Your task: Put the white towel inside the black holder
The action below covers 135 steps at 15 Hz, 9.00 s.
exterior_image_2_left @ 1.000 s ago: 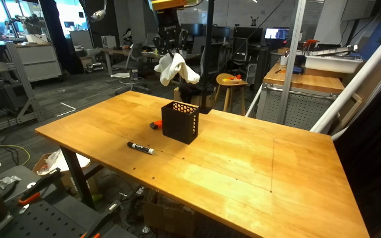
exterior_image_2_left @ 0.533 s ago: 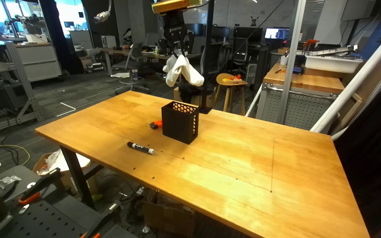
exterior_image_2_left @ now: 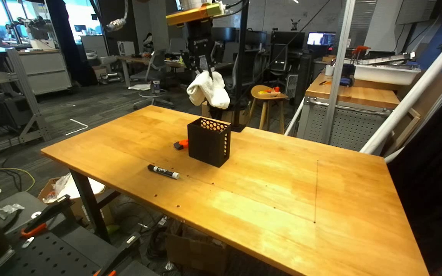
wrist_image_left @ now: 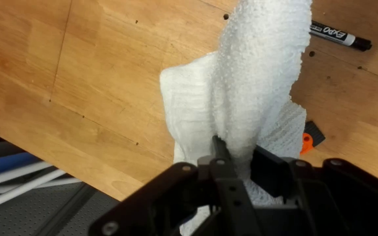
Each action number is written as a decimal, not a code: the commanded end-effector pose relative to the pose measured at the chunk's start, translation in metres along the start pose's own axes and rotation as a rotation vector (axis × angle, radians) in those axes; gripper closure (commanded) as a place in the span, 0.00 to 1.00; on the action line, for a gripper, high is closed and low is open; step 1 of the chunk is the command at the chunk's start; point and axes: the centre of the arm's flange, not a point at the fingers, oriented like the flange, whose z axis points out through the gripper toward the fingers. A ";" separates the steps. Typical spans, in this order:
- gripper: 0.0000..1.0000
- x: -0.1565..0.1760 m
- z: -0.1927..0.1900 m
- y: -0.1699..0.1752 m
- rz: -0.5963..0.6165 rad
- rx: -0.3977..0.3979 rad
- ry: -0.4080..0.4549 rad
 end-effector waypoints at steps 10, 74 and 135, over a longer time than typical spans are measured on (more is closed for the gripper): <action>0.96 -0.001 0.062 0.008 0.262 0.194 -0.048; 0.00 0.022 0.114 -0.004 -0.025 0.113 -0.013; 1.00 0.050 0.245 -0.069 0.160 0.364 -0.077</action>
